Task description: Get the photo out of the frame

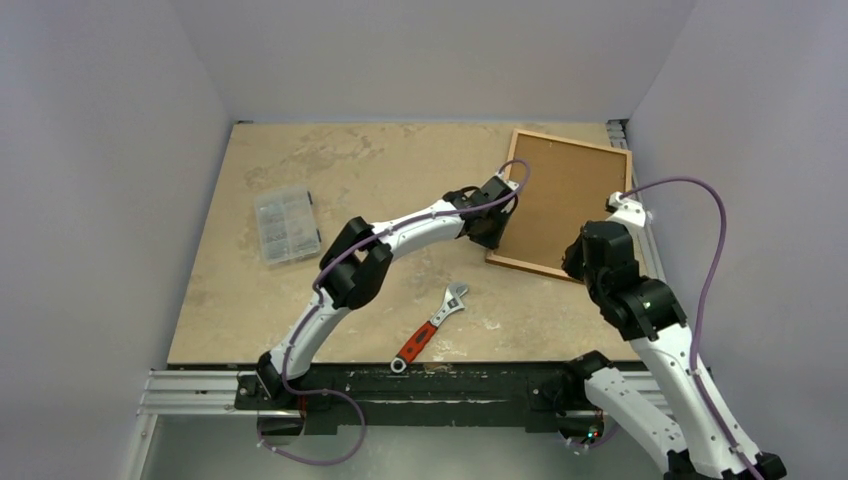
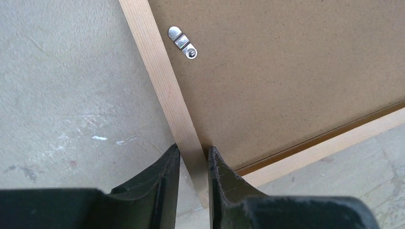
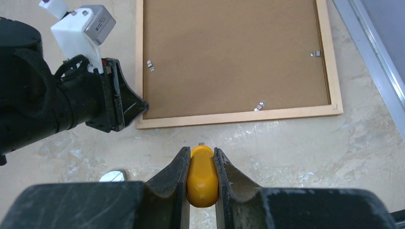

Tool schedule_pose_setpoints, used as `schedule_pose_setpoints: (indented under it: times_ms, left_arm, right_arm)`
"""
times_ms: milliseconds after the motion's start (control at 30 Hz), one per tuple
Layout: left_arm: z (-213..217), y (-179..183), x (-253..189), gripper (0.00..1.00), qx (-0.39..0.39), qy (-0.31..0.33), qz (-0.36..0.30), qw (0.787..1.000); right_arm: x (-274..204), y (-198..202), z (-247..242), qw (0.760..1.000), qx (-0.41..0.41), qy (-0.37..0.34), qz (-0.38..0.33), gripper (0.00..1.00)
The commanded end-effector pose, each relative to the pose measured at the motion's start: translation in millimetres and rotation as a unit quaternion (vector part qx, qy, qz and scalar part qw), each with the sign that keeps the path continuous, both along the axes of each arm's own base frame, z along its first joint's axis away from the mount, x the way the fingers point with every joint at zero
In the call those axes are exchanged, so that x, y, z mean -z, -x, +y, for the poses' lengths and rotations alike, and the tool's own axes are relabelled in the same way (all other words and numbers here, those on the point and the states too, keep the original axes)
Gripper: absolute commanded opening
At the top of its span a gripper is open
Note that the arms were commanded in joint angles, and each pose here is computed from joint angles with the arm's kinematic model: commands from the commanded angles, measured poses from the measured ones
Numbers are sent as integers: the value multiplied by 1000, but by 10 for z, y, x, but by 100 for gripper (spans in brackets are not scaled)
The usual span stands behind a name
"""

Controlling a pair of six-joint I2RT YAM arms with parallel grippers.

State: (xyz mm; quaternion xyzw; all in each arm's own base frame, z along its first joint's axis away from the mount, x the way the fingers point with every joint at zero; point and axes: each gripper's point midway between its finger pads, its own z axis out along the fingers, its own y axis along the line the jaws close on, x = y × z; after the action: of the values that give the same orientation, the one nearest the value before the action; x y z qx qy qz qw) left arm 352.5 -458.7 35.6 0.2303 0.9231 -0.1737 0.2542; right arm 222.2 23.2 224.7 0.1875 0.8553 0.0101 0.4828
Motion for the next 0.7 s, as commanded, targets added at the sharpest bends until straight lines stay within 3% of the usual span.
schedule_pose_setpoints:
  times_ms: [0, 233, 400, 667]
  left_arm:
    - [195, -95, -41, 0, 64, -56, -41, 995]
    - [284, -204, -60, 0, 59, -53, -46, 996]
    - [310, -208, -42, 0, 22, -25, -7, 999]
    - [525, 177, -139, 0, -149, 21, 85, 985]
  right_arm:
    - [65, -137, 111, 1000, -8, -17, -5, 0]
    - [204, -202, 186, 1000, -21, -18, 11, 0]
    - [305, -322, 210, 1000, -16, -10, 17, 0]
    - [359, -727, 398, 999, -18, -28, 0, 0]
